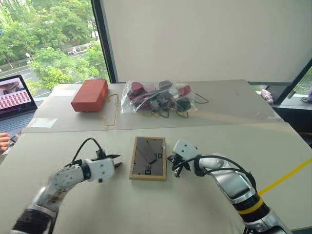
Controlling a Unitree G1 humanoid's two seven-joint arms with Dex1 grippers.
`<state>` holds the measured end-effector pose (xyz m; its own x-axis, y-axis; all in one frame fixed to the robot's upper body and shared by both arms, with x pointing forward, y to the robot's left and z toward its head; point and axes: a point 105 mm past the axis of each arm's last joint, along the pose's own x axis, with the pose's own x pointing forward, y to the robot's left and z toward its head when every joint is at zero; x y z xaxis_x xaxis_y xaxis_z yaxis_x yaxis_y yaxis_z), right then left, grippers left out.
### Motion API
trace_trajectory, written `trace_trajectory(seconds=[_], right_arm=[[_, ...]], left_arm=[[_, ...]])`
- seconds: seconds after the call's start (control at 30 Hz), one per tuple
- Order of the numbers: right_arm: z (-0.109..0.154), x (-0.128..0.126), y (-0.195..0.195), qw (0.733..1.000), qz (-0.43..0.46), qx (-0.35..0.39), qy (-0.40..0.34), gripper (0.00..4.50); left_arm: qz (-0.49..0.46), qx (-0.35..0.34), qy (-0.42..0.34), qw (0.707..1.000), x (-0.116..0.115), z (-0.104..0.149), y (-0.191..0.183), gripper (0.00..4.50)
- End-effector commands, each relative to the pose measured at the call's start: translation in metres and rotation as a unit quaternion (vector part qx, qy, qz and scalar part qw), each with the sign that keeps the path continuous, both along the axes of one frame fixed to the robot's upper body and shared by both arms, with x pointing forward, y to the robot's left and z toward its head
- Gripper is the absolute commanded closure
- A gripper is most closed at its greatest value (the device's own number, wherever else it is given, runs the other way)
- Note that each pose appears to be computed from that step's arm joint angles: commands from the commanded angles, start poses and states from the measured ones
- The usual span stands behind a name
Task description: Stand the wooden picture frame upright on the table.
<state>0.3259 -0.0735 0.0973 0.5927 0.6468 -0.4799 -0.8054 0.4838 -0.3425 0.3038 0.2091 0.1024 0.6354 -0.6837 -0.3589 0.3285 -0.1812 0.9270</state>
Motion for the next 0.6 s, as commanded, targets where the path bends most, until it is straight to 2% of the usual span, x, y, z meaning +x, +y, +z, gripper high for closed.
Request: trace_trajectory(seconds=[0.03, 0.1, 0.17, 0.37, 0.6], right_arm=[[0.002, -0.002, 0.002, 1.0, 0.009, 0.008, 0.003, 4.5], [0.003, -0.003, 0.002, 1.0, 0.009, 0.01, 0.005, 4.5], [0.005, -0.004, 0.002, 1.0, 0.008, 0.015, 0.005, 4.5], [0.008, -0.007, 0.004, 1.0, 0.006, 0.023, 0.012, 4.5], [0.01, -0.009, 0.014, 0.999, 0.008, 0.041, 0.024, 4.5]], left_arm=[[-0.104, 0.032, -0.037, 0.993, -0.009, -0.023, -0.008, 1.3], [-0.129, 0.047, -0.051, 0.989, -0.006, -0.034, -0.009, 0.55], [-0.161, 0.044, -0.064, 0.984, -0.006, -0.039, -0.017, 0.01], [-0.25, 0.013, -0.08, 0.965, -0.009, -0.049, -0.049, 0.01], [-0.316, -0.037, -0.086, 0.944, -0.012, -0.042, -0.085, 0.01]])
